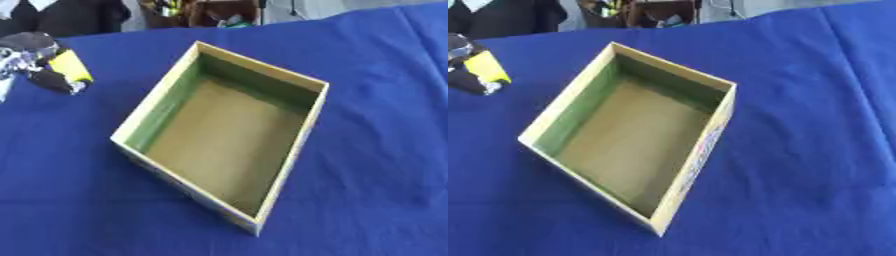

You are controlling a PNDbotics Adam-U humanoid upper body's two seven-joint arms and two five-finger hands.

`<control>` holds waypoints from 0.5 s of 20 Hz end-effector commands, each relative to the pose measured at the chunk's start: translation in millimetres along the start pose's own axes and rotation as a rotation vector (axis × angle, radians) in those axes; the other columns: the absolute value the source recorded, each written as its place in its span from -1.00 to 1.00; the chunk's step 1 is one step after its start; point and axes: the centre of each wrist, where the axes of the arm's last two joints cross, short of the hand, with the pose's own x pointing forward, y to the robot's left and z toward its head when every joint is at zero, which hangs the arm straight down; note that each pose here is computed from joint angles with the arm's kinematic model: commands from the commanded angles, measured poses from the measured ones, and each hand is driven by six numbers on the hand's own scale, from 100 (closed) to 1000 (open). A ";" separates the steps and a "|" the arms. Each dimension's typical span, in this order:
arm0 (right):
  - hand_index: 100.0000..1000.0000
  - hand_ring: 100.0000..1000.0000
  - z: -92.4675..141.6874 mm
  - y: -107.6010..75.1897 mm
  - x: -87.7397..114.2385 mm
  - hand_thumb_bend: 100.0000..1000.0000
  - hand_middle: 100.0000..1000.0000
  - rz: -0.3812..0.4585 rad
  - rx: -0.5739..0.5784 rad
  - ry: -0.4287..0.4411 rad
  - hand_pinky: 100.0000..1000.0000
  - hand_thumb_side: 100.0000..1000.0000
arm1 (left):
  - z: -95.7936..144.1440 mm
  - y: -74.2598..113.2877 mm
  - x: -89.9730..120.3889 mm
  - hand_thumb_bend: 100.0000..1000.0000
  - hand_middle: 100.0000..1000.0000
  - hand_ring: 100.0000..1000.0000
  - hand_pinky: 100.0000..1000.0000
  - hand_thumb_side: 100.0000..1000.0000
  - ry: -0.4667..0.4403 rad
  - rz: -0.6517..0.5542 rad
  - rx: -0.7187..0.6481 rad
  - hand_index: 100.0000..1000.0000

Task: Pick up objects on the table and place them in the box.

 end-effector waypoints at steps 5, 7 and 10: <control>0.43 0.35 -1.3 -3.7 2.9 -1.00 0.25 -0.009 -0.006 -0.011 0.34 -0.10 | 12.7 33.4 4.7 -1.00 -0.27 -0.51 -0.76 -0.20 0.005 -0.128 0.124 0.17; 0.43 0.34 -0.8 -3.7 2.6 -1.00 0.25 -0.011 -0.006 -0.009 0.34 -0.09 | 16.7 40.7 12.7 -1.00 -0.28 -0.50 -0.78 -0.21 -0.031 -0.152 0.157 0.15; 0.43 0.34 -0.3 -3.4 2.4 -1.00 0.25 -0.015 -0.004 -0.005 0.34 -0.10 | 23.6 53.7 32.6 -1.00 -0.26 -0.48 -0.75 -0.21 -0.106 -0.186 0.198 0.16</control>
